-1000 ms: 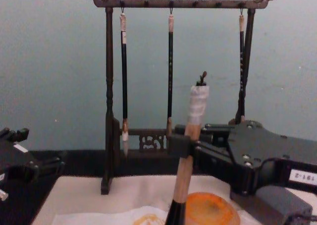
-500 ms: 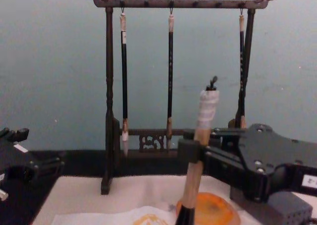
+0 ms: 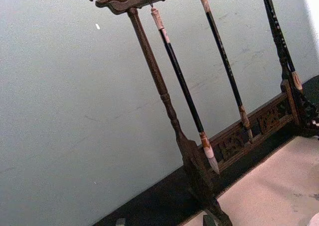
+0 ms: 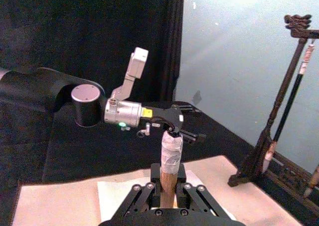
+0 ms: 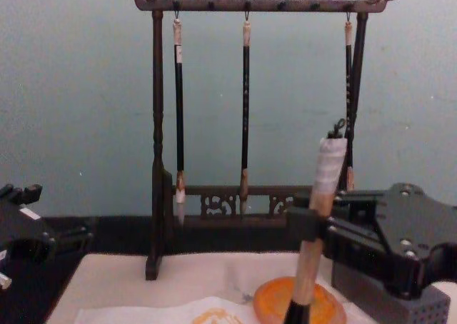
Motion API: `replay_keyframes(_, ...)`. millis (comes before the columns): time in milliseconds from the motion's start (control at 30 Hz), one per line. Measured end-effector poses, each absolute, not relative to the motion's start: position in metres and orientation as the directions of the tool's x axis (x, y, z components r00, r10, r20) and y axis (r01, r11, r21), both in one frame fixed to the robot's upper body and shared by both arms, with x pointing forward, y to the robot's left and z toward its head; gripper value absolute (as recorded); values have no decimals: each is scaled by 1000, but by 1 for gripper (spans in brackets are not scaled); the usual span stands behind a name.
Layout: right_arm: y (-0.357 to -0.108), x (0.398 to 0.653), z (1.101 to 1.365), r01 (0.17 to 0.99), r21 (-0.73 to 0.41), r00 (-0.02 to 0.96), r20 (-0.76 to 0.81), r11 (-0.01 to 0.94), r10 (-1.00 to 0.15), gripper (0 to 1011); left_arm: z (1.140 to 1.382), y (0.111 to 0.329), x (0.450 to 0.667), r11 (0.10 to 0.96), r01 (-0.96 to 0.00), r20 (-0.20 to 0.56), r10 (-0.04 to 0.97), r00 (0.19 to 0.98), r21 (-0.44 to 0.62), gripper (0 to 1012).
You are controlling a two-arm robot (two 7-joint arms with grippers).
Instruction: Pick up the brush from the inkstone, write on the paper, then place the brush back to its original position.
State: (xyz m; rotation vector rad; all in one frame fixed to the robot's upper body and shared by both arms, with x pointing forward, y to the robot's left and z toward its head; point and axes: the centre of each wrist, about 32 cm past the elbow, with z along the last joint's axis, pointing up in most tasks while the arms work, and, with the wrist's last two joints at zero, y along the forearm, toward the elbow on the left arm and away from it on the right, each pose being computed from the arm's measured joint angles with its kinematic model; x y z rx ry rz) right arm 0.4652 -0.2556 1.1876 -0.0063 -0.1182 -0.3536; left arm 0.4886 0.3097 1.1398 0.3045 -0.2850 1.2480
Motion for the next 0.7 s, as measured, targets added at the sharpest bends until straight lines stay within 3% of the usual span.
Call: replay_keyframes(700, -272, 458, 1189, 400, 14, 908, 128, 916, -398, 169, 1140, 310, 489, 287, -955, 374, 880, 292, 70, 1001)
